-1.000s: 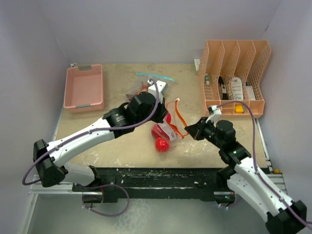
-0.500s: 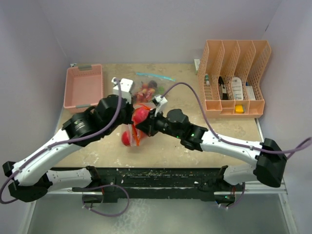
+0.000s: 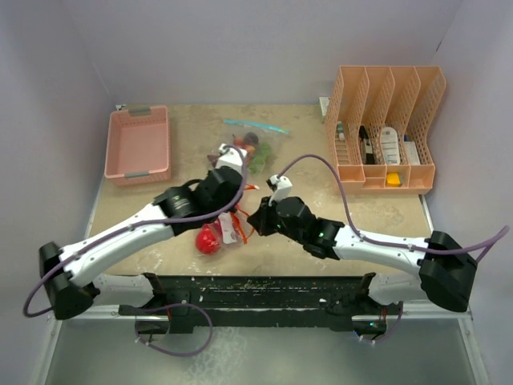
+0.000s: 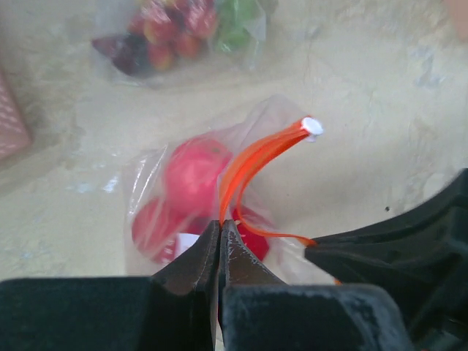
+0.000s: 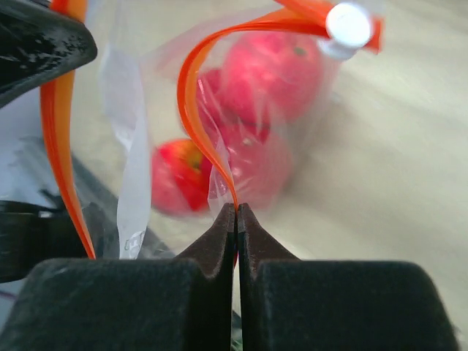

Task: Open the zip-top bag and remove the fake food
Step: Open the zipper of the food storage bag at the center of the board.

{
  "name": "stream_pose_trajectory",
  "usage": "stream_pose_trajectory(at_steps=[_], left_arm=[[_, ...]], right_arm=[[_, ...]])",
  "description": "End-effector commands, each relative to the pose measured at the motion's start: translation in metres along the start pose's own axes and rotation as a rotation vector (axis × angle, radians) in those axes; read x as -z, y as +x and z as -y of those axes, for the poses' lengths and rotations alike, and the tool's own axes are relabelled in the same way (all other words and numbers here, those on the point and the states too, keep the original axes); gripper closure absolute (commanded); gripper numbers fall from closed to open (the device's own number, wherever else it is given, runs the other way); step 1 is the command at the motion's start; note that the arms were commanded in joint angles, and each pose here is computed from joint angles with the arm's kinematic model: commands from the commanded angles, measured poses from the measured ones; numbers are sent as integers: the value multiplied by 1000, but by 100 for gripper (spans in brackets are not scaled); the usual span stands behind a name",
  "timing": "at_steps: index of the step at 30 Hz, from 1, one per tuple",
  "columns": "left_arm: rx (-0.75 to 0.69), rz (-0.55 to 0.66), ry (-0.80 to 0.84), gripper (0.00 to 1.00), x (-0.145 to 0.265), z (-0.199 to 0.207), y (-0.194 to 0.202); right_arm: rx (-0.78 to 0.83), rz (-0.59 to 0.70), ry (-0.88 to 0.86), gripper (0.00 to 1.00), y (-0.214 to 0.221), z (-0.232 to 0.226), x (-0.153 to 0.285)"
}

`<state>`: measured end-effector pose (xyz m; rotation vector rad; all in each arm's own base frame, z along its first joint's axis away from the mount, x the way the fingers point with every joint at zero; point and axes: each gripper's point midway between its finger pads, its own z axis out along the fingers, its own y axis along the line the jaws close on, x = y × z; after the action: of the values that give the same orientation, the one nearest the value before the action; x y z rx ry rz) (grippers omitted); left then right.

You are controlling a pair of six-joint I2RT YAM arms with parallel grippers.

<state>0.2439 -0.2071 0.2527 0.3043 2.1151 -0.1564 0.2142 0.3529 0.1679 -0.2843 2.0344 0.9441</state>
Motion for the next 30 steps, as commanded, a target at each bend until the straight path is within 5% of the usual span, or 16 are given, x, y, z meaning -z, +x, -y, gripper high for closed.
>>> stream_pose_trajectory(at_steps=[1, 12, 18, 21, 24, 30], left_arm=[[-2, 17, 85, 100, -39, 37, 4], [22, 20, 242, 100, -63, 85, 3], [30, 5, 253, 100, -65, 87, 9], [40, 5, 264, 100, -65, 89, 12], [48, 3, 276, 100, -65, 91, 13], [66, 6, 309, 100, -62, 97, 11]], right_arm=[[-47, 43, 230, 100, 4, 55, 27], [-146, 14, 497, 100, 43, 134, 80], [-125, 160, 526, 51, -14, 123, 101], [-103, 211, 463, 41, -42, 103, 108], [-86, 252, 357, 47, -63, 78, 104], [-74, 213, 244, 89, -66, 49, 61]])
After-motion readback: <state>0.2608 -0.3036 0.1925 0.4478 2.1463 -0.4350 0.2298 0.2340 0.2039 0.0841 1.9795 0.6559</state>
